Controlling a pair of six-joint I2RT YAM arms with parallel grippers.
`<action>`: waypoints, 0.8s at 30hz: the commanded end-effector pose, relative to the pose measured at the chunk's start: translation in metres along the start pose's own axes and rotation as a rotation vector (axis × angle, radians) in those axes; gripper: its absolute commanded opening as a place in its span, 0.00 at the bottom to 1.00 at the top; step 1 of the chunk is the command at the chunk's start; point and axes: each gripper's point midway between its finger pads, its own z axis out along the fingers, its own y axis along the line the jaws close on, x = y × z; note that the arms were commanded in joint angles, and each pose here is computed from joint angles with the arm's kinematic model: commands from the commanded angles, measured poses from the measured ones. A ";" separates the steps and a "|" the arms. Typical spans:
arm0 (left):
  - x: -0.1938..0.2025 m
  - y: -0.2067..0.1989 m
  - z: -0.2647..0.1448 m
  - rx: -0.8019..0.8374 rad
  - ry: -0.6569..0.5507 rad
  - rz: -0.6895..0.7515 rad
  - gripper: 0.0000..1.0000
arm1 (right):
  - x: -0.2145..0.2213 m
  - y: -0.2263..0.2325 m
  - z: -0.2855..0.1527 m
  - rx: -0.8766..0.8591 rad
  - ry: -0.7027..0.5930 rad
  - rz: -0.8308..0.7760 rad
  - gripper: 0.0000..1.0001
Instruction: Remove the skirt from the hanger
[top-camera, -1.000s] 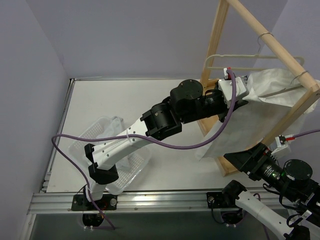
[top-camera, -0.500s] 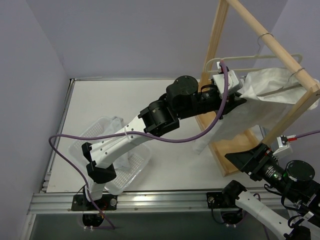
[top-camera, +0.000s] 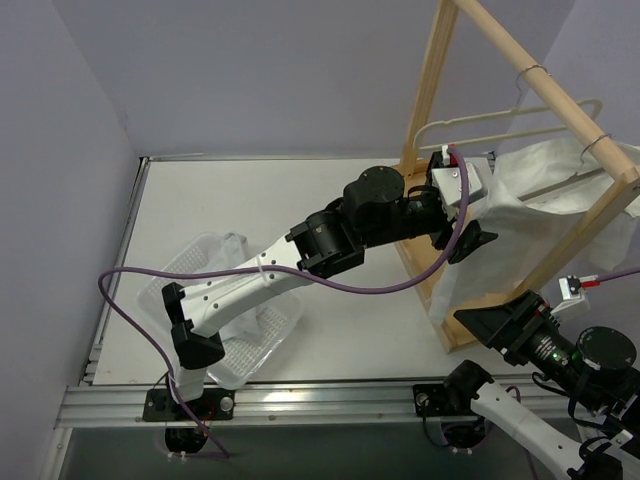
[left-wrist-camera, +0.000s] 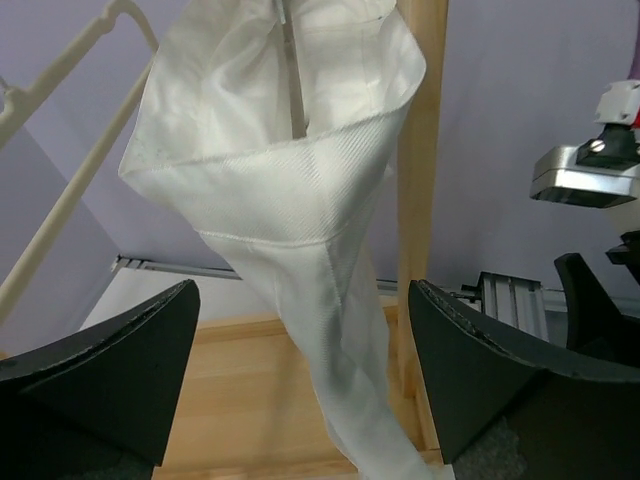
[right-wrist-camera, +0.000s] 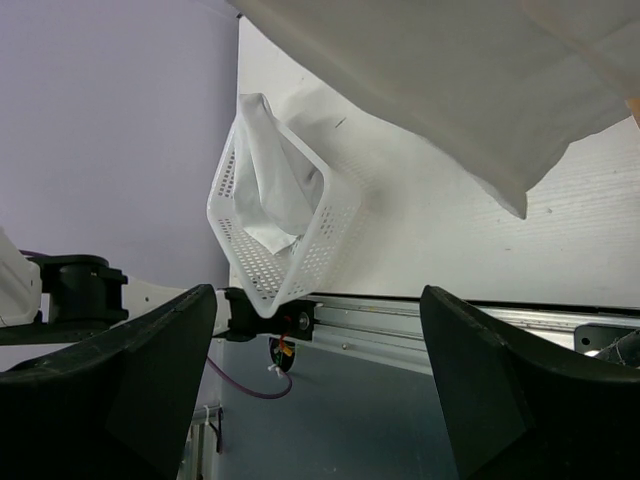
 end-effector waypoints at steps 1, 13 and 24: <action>-0.033 0.014 -0.017 -0.075 -0.073 0.066 0.94 | -0.003 0.000 0.005 0.015 -0.013 -0.002 0.79; -0.025 0.035 -0.019 -0.126 -0.040 0.160 0.94 | 0.000 -0.007 0.006 0.022 -0.016 0.010 0.79; -0.021 0.020 0.010 -0.042 -0.056 0.078 0.91 | -0.002 -0.005 0.002 0.019 -0.023 0.016 0.79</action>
